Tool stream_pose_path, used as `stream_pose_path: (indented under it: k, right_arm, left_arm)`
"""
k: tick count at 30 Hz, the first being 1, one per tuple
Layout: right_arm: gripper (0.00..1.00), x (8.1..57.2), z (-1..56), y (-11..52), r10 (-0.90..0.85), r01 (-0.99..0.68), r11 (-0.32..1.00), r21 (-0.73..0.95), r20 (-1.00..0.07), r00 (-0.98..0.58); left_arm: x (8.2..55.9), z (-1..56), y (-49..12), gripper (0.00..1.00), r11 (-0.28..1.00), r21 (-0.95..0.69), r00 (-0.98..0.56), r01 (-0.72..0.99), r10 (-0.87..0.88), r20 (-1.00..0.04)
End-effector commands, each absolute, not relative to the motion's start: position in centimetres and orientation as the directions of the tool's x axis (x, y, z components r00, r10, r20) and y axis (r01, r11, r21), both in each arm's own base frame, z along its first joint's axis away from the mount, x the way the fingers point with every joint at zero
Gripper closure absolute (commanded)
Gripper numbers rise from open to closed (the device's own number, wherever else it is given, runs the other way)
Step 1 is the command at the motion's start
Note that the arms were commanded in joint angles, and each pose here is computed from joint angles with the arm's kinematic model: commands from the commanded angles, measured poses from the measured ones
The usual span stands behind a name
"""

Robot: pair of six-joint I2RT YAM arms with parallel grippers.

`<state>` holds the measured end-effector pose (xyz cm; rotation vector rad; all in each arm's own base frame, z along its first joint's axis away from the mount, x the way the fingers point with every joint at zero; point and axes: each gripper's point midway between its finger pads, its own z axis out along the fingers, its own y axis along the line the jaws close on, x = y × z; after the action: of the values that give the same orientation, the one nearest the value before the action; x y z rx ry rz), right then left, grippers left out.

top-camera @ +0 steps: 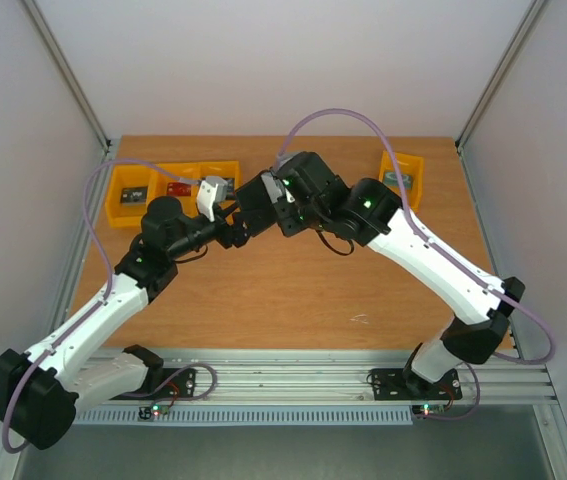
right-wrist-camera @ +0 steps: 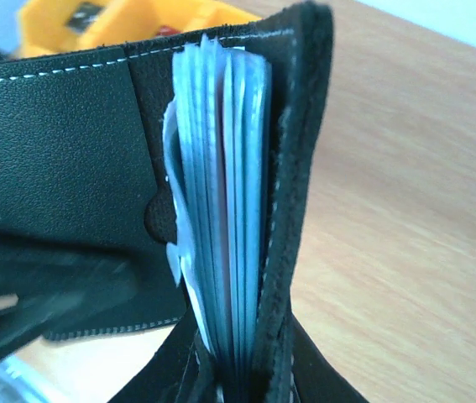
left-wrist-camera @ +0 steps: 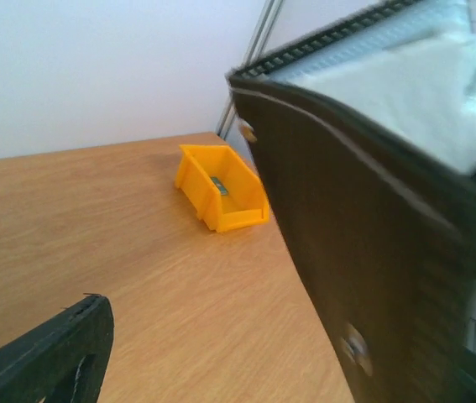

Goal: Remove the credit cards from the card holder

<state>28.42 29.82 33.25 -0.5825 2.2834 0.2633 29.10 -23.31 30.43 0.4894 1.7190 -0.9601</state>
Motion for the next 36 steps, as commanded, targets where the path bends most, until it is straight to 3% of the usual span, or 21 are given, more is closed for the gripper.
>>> stream_pose_path:
  k: [1, 5, 9, 14, 15, 18, 19, 23, 27, 31, 36]
  right_arm:
    - [0.99, 25.4, 37.0, 32.0, -0.309, -0.689, 0.704, 0.173, -0.798, -0.517]
    - [0.99, 23.1, 37.9, 32.6, -0.307, -0.783, 0.552, 0.286, -0.804, -0.510]
    - [0.99, 21.7, 39.1, 32.4, -0.284, -0.824, 0.430, 0.368, -0.812, -0.510]
    - [0.99, 20.1, 39.1, 33.2, -0.306, -0.852, 0.313, 0.419, -0.805, -0.508]
    - [0.99, 19.8, 39.1, 33.5, -0.312, -0.855, 0.290, 0.429, -0.802, -0.508]
    - [0.87, 19.4, 39.1, 33.3, -0.320, -0.870, 0.265, 0.416, -0.813, -0.486]
    - [0.79, 19.8, 39.2, 32.9, -0.311, -0.869, 0.286, 0.403, -0.819, -0.482]
    - [0.57, 21.7, 38.9, 30.5, -0.281, -0.838, 0.396, 0.375, -0.820, -0.500]
    - [0.43, 22.5, 38.3, 28.8, -0.295, -0.814, 0.483, 0.324, -0.815, -0.499]
    - [0.39, 23.9, 37.6, 28.0, -0.291, -0.773, 0.567, 0.286, -0.808, -0.513]
    - [0.35, 23.5, 37.0, 28.6, -0.314, -0.791, 0.533, 0.301, -0.798, -0.515]
  left_arm:
    - [29.1, 32.4, -23.1, 0.22, 0.591, -0.349, -0.301, 0.728, -0.182, -0.936]
    - [27.4, 33.5, -24.0, 0.33, 0.504, -0.323, -0.275, 0.801, -0.171, -0.946]
    - [26.1, 34.3, -24.4, 0.54, 0.445, -0.295, -0.246, 0.845, -0.165, -0.955]
    - [24.8, 35.5, -25.0, 0.58, 0.372, -0.262, -0.215, 0.890, -0.162, -0.963]
    - [24.5, 35.7, -25.1, 0.64, 0.357, -0.258, -0.214, 0.898, -0.159, -0.964]
    - [24.2, 35.8, -25.1, 0.97, 0.348, -0.256, -0.213, 0.902, -0.156, -0.964]
    - [24.2, 35.8, -25.0, 1.00, 0.353, -0.255, -0.212, 0.900, -0.157, -0.965]
    - [24.2, 35.6, -24.8, 1.00, 0.369, -0.257, -0.213, 0.893, -0.155, -0.965]
    - [24.7, 35.4, -24.5, 1.00, 0.402, -0.260, -0.216, 0.878, -0.152, -0.964]
    - [24.9, 35.1, -24.4, 1.00, 0.415, -0.271, -0.227, 0.869, -0.153, -0.962]
    - [24.8, 35.4, -24.4, 1.00, 0.406, -0.278, -0.230, 0.870, -0.164, -0.959]
